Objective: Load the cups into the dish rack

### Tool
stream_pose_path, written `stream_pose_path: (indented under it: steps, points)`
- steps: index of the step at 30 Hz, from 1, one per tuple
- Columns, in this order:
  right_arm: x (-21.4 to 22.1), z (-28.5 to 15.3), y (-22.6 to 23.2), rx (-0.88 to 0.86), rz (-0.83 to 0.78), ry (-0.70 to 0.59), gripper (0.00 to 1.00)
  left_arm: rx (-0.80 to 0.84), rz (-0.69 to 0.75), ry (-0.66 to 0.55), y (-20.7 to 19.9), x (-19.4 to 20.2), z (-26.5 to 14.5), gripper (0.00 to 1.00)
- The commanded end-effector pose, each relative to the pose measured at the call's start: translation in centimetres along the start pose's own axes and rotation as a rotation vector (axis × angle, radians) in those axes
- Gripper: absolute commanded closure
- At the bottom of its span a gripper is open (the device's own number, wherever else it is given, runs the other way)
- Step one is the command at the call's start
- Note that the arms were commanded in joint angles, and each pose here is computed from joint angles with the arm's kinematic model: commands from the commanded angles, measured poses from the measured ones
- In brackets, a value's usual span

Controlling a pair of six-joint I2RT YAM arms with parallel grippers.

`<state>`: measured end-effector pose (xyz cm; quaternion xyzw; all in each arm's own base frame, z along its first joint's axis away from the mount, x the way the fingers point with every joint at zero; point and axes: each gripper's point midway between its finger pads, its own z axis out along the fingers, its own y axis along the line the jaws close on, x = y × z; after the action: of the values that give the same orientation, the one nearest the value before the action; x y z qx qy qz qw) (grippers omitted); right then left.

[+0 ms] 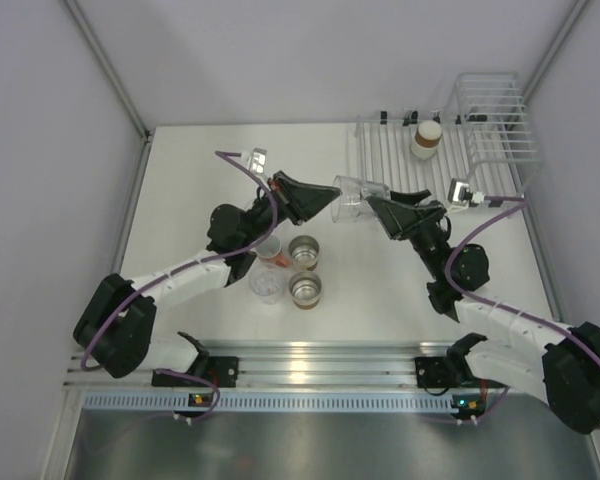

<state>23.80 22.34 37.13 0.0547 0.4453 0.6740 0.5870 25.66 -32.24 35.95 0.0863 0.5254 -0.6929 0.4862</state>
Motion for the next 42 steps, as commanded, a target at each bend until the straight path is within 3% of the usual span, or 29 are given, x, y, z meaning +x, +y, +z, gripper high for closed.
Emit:
stream_pose_path:
  steps: [1,2,7,8,11,12,15,16,17,19,20,23,28,34,40,42]
  points:
    - [-5.2,-0.7,10.5,-0.416,-0.049,-0.207,0.02,0.118,0.069,-0.080,-3.5,-2.4,1.4,1.00]
    - [-5.1,-0.7,10.5,-0.415,-0.048,-0.205,0.03,0.114,0.069,-0.078,-3.3,-2.2,1.5,1.00]
    - [-4.8,-0.7,10.6,-0.423,-0.050,-0.190,0.56,0.108,0.072,-0.068,-2.9,-1.6,1.8,1.00]
    - [-4.8,-0.6,10.7,-0.425,-0.050,-0.190,0.84,0.097,0.069,-0.058,-2.6,-1.4,1.8,1.00]
    - [-4.7,-0.3,10.3,-0.413,-0.035,-0.183,1.00,0.069,0.076,-0.044,-2.0,-1.1,1.8,1.00]
    - [-4.6,-0.3,10.2,-0.411,-0.033,-0.181,1.00,0.046,0.081,-0.031,-1.5,-0.8,1.8,1.00]
    - [-4.3,0.1,9.5,-0.375,-0.036,-0.168,1.00,0.022,0.129,-0.027,-1.6,-1.2,1.6,0.86]
    - [-4.4,0.2,9.3,-0.363,-0.051,-0.171,1.00,-0.005,0.131,-0.011,-1.2,-0.9,1.4,0.79]
    - [-4.2,0.4,8.7,-0.335,-0.055,-0.161,1.00,-0.016,0.154,-0.009,-1.1,-1.0,1.3,0.65]
    - [-4.3,0.5,8.6,-0.315,-0.090,-0.166,1.00,-0.033,0.172,-0.007,-1.5,-1.3,0.8,0.54]
    - [-4.4,0.7,8.5,-0.306,-0.103,-0.166,1.00,-0.042,0.185,-0.011,-1.5,-1.4,0.6,0.38]
    - [-4.5,1.4,8.1,-0.262,-0.152,-0.154,1.00,-0.078,0.227,0.018,-1.7,-1.5,-0.1,0.21]
    - [-4.5,2.7,6.6,-0.163,-0.243,-0.113,1.00,-0.167,0.306,0.033,-2.3,-2.5,-1.7,0.19]
    - [-7.0,6.0,5.0,0.021,-0.451,-0.052,1.00,-0.474,0.451,0.142,1.4,-3.7,-5.0,0.14]
    - [-10.6,10.6,-0.6,0.318,-0.643,0.079,1.00,-0.623,0.535,0.223,3.9,-8.1,-7.5,0.10]
    - [-10.7,12.0,-4.9,0.434,-0.682,0.154,1.00,-0.763,0.555,0.194,6.5,-10.9,-8.8,0.10]
